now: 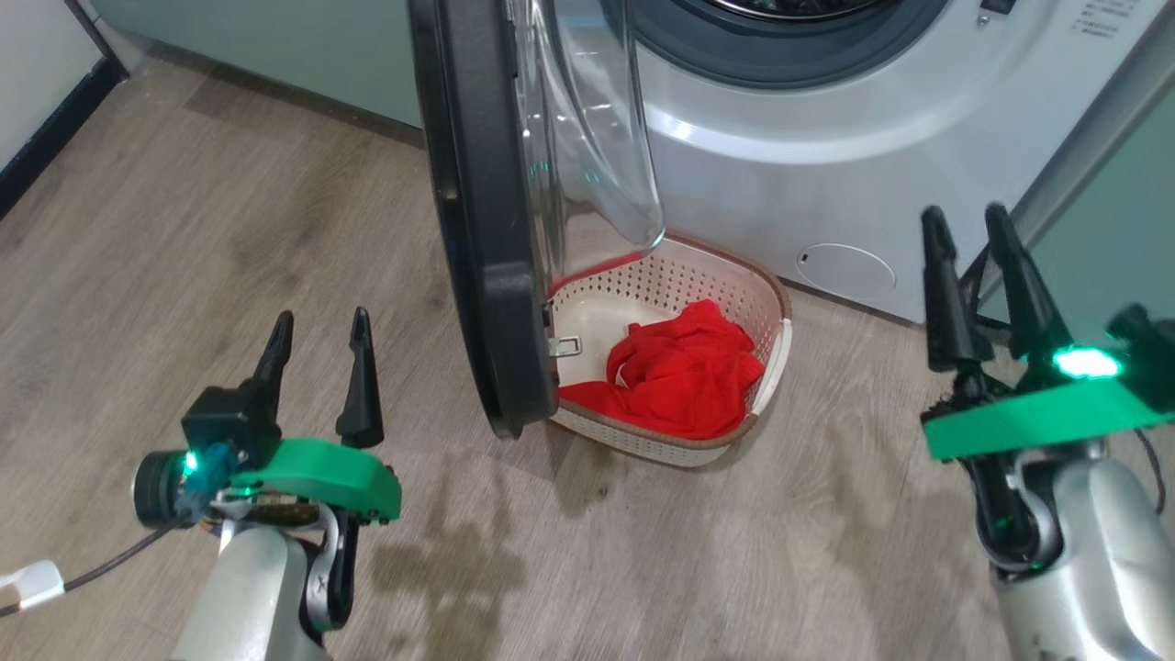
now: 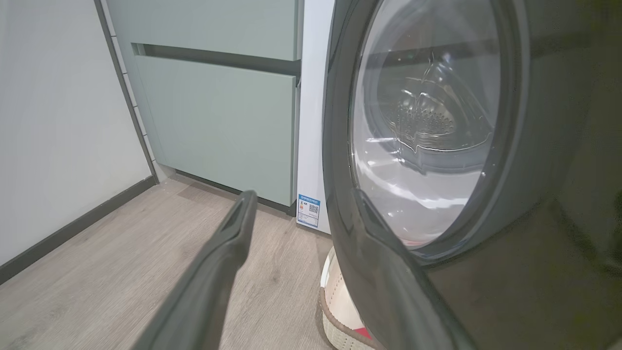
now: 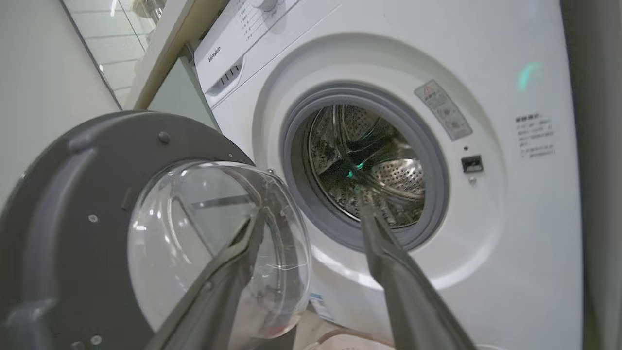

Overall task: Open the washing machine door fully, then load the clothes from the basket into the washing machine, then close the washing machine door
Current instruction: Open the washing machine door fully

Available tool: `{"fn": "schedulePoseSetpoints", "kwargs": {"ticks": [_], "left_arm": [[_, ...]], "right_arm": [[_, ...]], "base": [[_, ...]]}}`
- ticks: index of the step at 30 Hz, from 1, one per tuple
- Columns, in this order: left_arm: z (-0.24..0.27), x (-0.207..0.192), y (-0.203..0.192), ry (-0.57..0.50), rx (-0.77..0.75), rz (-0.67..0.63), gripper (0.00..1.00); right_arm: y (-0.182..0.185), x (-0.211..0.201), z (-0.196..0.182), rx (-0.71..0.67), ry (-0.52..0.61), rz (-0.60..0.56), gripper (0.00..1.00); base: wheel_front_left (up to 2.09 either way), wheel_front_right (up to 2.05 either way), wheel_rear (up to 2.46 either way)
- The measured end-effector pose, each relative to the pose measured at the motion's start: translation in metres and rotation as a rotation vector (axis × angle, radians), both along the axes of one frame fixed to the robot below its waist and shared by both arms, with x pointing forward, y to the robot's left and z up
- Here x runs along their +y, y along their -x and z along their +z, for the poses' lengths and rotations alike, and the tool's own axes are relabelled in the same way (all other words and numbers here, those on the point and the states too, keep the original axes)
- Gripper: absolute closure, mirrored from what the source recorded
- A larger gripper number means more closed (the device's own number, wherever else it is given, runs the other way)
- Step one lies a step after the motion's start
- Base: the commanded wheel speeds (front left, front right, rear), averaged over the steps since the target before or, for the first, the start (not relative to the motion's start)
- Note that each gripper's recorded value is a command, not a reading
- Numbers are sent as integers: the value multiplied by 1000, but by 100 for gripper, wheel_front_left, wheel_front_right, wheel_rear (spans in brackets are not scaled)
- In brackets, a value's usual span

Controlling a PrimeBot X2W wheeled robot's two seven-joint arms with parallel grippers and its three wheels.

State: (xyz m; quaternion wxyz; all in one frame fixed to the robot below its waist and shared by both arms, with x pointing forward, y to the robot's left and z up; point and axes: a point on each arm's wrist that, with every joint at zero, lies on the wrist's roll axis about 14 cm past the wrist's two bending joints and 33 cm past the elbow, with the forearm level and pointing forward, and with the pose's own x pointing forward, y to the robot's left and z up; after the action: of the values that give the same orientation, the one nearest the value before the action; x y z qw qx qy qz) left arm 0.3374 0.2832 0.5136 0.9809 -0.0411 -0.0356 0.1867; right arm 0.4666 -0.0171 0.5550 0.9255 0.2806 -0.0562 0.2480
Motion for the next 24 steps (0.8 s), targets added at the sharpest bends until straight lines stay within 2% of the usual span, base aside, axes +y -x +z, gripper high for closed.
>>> {"fn": "schedulePoseSetpoints", "kwargs": {"ticks": [5, 9, 12, 17, 24], "left_arm": [[1, 1, 0, 3, -5, 2, 0], [3, 1, 1, 1, -9, 4, 0], [4, 2, 1, -1, -10, 10, 0], [4, 2, 0, -5, -10, 5, 0], [5, 2, 1, -7, -14, 5, 0]], "right_arm": [[5, 14, 2, -102, 192, 2, 0], [11, 24, -9, -115, 287, 21, 0], [21, 25, -34, -77, 359, 33, 0], [30, 27, -55, -32, 405, 60, 0], [35, 32, -58, -34, 413, 78, 0]], "base": [[0, 0, 0], [0, 0, 0], [0, 0, 0], [0, 0, 0], [0, 0, 0]]}}
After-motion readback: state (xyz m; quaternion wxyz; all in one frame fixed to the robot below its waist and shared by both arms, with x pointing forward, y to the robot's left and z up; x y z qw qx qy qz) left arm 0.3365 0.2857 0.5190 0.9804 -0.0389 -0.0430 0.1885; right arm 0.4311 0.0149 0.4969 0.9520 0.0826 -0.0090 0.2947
